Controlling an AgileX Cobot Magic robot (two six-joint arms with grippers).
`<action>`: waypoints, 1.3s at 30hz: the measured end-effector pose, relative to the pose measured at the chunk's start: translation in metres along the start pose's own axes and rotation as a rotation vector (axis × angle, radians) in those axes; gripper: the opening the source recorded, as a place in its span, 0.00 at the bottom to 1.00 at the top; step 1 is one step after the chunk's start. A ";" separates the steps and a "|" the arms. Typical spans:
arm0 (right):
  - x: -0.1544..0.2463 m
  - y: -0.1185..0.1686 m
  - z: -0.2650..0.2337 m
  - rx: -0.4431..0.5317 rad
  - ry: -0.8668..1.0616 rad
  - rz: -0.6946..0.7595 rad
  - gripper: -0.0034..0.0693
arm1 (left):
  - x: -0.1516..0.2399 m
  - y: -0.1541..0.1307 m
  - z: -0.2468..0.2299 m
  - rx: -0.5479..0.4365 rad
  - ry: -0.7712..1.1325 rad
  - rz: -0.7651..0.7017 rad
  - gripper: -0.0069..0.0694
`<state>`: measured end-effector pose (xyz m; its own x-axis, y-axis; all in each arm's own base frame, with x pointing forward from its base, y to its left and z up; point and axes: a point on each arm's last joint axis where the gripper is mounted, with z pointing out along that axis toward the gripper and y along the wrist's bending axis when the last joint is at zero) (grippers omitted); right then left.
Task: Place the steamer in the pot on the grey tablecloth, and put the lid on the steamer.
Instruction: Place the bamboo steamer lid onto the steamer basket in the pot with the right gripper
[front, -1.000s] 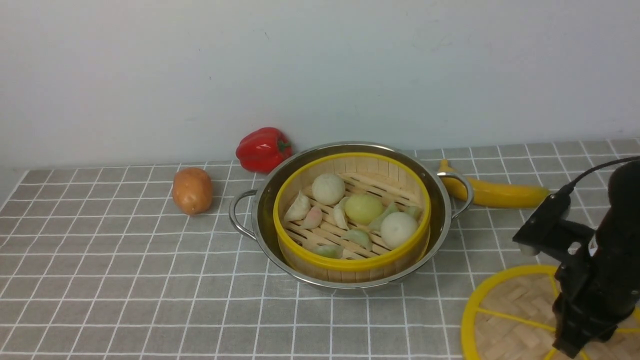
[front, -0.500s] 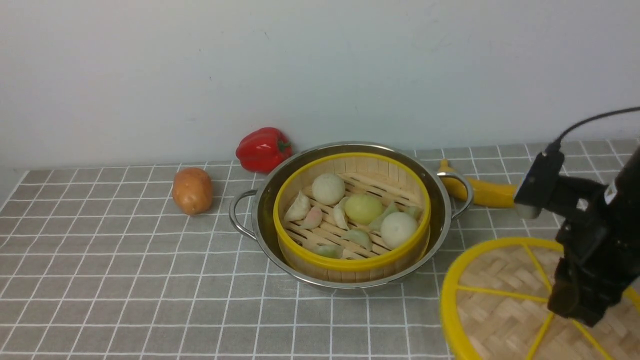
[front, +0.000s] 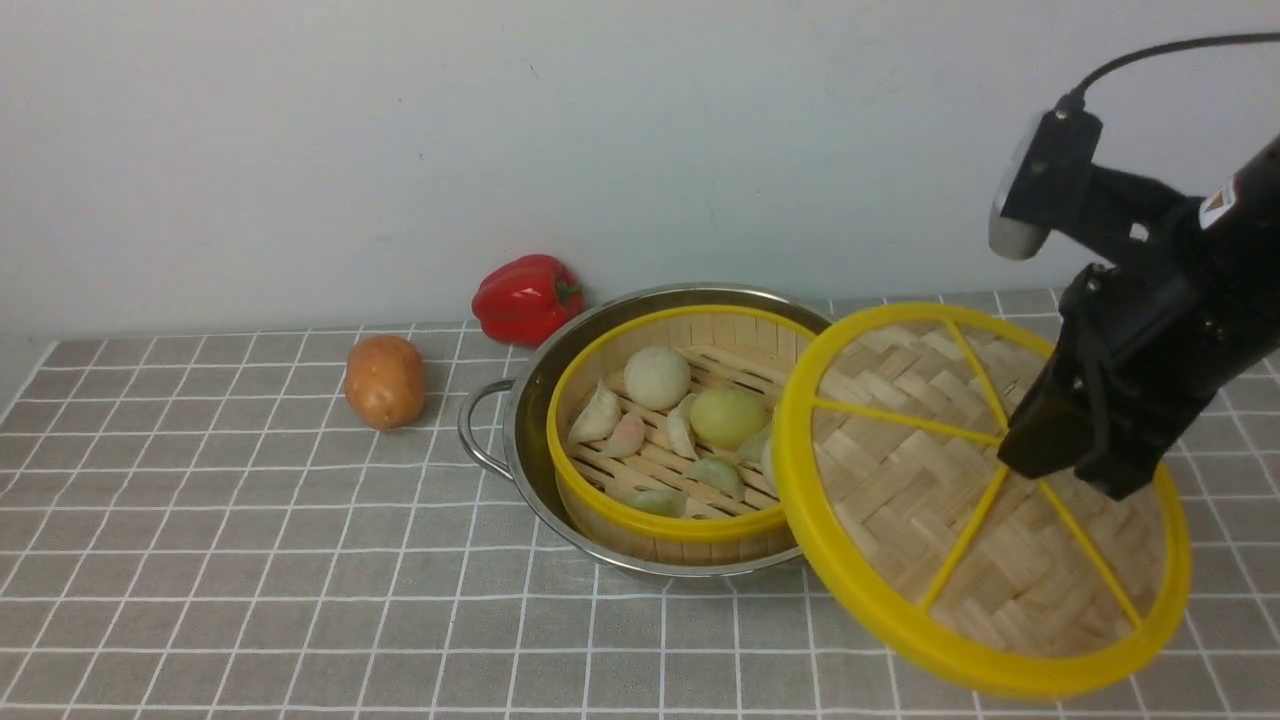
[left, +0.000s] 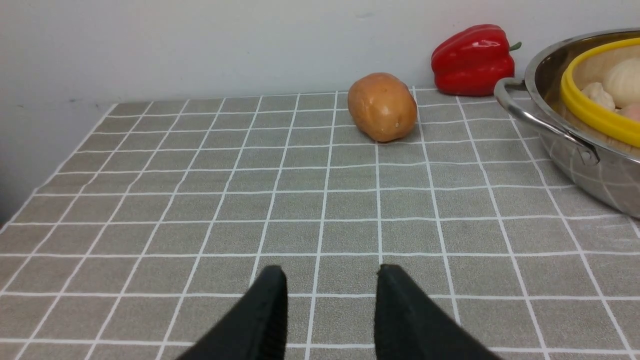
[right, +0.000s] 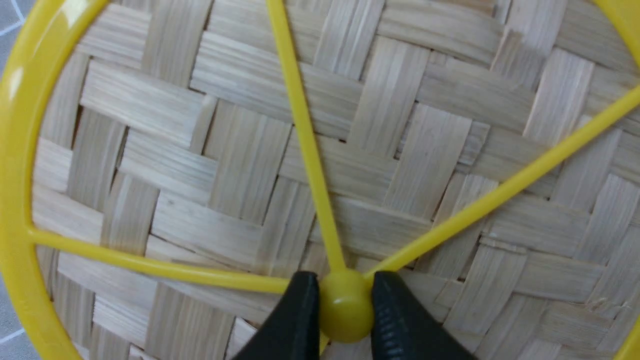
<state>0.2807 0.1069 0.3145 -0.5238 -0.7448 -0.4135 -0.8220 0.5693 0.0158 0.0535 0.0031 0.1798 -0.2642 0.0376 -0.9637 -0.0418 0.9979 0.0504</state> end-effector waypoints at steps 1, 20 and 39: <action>0.001 0.001 -0.004 0.008 -0.004 -0.005 0.25 | 0.000 0.000 0.000 0.000 0.000 0.000 0.41; -0.029 0.076 -0.005 -0.094 -0.052 -0.243 0.25 | 0.000 0.000 0.000 0.000 0.000 0.000 0.41; -0.095 0.051 -0.046 0.099 -0.192 -0.161 0.25 | 0.000 0.000 0.000 0.000 0.000 0.000 0.41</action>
<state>0.2782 0.1911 0.3966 -0.3283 -0.7542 -0.5687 -0.8603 0.4874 -0.1496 0.0535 0.0031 0.1798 -0.2642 0.0376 -0.9637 -0.0418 0.9979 0.0504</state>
